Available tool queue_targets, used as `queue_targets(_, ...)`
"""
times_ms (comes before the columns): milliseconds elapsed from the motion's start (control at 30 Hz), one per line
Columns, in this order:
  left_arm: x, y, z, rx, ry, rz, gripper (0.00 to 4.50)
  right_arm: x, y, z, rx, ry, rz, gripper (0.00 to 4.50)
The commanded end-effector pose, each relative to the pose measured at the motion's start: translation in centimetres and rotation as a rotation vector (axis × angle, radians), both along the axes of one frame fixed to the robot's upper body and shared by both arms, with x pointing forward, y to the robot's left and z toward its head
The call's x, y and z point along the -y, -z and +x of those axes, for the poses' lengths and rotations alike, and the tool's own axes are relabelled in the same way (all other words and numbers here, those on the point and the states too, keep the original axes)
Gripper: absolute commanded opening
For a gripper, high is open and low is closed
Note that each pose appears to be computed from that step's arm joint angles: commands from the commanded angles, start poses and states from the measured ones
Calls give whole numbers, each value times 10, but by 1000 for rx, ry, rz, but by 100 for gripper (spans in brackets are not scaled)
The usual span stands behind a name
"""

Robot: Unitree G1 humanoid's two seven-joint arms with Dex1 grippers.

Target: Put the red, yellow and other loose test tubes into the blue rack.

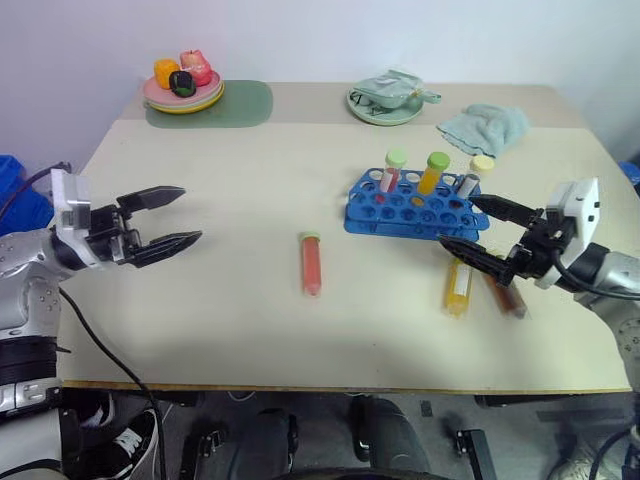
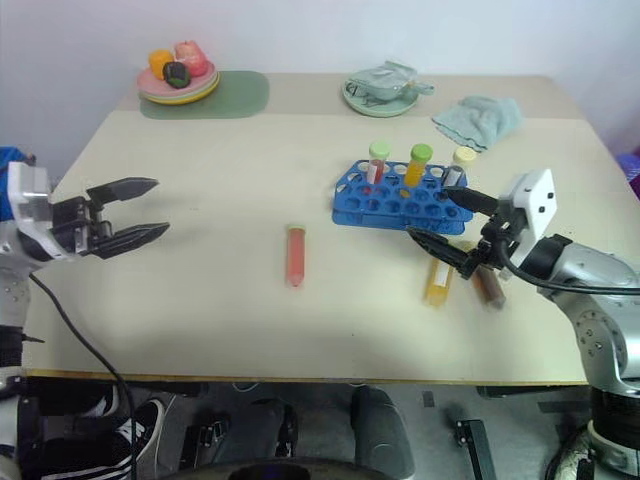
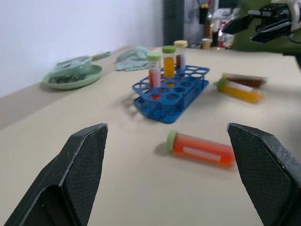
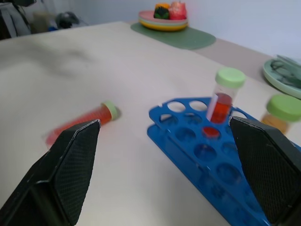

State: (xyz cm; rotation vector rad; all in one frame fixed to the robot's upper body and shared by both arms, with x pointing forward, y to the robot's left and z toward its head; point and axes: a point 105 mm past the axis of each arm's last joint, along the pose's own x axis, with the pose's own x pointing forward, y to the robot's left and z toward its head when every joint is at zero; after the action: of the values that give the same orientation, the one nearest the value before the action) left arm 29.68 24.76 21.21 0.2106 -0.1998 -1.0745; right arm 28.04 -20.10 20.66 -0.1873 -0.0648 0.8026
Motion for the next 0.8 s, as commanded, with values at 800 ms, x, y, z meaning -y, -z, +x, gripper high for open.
queue_targets(800,35,-2,9,114,40,-41,415,48,-22,27,46,264,-76,450)
